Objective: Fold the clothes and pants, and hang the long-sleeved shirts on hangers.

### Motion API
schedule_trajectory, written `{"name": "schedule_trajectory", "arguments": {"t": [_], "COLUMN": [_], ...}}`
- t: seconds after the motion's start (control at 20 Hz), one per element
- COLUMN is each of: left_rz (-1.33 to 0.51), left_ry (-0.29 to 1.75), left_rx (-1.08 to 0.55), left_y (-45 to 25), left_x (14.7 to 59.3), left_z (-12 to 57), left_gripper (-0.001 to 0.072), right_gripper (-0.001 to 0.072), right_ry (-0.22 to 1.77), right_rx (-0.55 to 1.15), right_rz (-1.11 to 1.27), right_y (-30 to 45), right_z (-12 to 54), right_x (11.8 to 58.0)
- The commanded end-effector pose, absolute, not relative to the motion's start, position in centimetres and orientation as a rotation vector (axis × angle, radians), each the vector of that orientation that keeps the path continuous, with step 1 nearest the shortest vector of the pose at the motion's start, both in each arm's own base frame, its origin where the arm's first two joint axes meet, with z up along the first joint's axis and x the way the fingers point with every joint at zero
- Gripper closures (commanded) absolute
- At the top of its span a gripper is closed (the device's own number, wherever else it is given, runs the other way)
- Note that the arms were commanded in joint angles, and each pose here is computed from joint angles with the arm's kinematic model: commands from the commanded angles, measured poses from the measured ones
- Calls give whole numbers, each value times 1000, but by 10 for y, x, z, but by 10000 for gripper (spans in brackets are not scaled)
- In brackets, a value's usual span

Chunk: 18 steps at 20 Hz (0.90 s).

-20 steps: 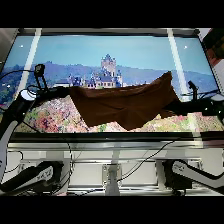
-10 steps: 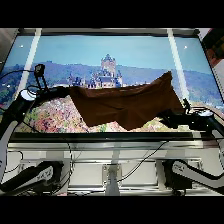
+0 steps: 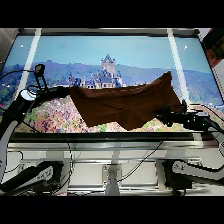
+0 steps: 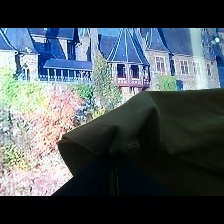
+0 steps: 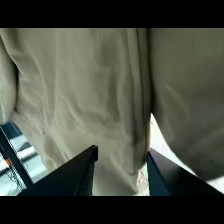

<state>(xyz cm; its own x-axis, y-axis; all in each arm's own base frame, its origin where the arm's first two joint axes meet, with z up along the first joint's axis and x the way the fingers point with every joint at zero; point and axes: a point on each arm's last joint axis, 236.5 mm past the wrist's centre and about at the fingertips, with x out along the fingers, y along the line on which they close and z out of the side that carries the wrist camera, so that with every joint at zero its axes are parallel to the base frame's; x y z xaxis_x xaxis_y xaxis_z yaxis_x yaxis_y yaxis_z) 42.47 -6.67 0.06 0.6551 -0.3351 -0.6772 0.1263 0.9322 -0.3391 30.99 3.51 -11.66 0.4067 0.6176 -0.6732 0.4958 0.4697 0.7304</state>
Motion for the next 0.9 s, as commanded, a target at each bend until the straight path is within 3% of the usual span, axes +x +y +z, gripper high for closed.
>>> {"name": "schedule_trajectory", "arguments": {"t": [0.0,0.1,0.3,0.4,0.6,0.85], "left_rz": [-264,-264,-264,-264,-260,-181], "left_ry": [818,818,818,817,774,498], "left_rx": [-274,-274,-274,-276,-282,-250], "left_y": [-66,-66,-66,-67,-64,-20], "left_x": [425,425,425,425,428,440], "left_z": [0,0,0,1,18,132], "left_gripper": [692,692,692,692,692,692], "right_gripper": [353,410,428,700,702,702], "right_ry": [1184,1184,1212,1198,1110,748], "right_rx": [1166,1155,1063,1027,965,678], "right_rz": [74,68,97,128,318,499], "right_y": [28,29,51,57,66,58], "right_z": [-119,-120,-126,-118,-50,130], "right_x": [319,320,323,333,369,419]}}
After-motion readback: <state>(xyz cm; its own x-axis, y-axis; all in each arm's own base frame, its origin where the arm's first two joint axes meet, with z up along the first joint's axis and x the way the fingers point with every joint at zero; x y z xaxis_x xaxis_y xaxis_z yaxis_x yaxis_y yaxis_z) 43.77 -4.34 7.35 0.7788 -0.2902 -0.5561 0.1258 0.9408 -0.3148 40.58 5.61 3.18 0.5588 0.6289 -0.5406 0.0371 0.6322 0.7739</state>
